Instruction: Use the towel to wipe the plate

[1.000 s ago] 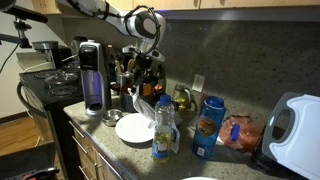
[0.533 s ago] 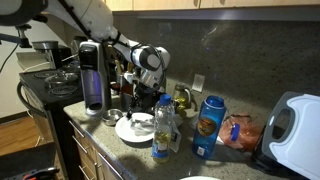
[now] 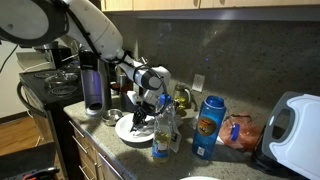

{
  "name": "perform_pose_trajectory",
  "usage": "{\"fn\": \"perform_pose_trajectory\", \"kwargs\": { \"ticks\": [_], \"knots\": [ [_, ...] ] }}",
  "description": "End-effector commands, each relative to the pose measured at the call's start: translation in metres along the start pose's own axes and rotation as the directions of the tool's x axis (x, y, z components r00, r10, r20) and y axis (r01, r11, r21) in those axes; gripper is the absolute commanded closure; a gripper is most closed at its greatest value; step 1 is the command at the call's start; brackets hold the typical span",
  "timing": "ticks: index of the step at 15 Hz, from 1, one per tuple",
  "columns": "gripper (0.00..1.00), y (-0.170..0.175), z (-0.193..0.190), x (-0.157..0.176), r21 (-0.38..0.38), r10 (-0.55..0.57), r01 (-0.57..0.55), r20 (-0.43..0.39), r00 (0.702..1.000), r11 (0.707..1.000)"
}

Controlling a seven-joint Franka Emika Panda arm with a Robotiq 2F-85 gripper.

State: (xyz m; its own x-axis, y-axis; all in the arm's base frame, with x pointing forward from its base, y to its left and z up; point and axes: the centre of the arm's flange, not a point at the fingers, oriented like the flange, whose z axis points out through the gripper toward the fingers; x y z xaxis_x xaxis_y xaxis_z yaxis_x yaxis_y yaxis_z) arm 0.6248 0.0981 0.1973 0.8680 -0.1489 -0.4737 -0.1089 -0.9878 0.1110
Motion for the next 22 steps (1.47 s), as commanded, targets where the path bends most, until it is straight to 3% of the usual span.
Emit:
{"fn": "perform_pose_trajectory", "kwargs": {
  "ticks": [1,5,8,14,22],
  "knots": [
    [1.0,-0.007,-0.012,0.016,0.017,0.017,-0.015,-0.145,0.989,1.0],
    [1.0,-0.021,-0.031,0.027,0.07,0.008,0.013,-0.299,0.954,0.997],
    [1.0,-0.034,-0.034,0.032,0.102,-0.034,0.07,-0.321,0.947,0.992],
    [1.0,-0.043,-0.034,0.034,0.204,-0.211,0.253,-0.208,0.955,0.946],
    [1.0,-0.011,-0.022,0.029,0.127,-0.153,0.144,0.065,0.986,0.981]
  ]
}}
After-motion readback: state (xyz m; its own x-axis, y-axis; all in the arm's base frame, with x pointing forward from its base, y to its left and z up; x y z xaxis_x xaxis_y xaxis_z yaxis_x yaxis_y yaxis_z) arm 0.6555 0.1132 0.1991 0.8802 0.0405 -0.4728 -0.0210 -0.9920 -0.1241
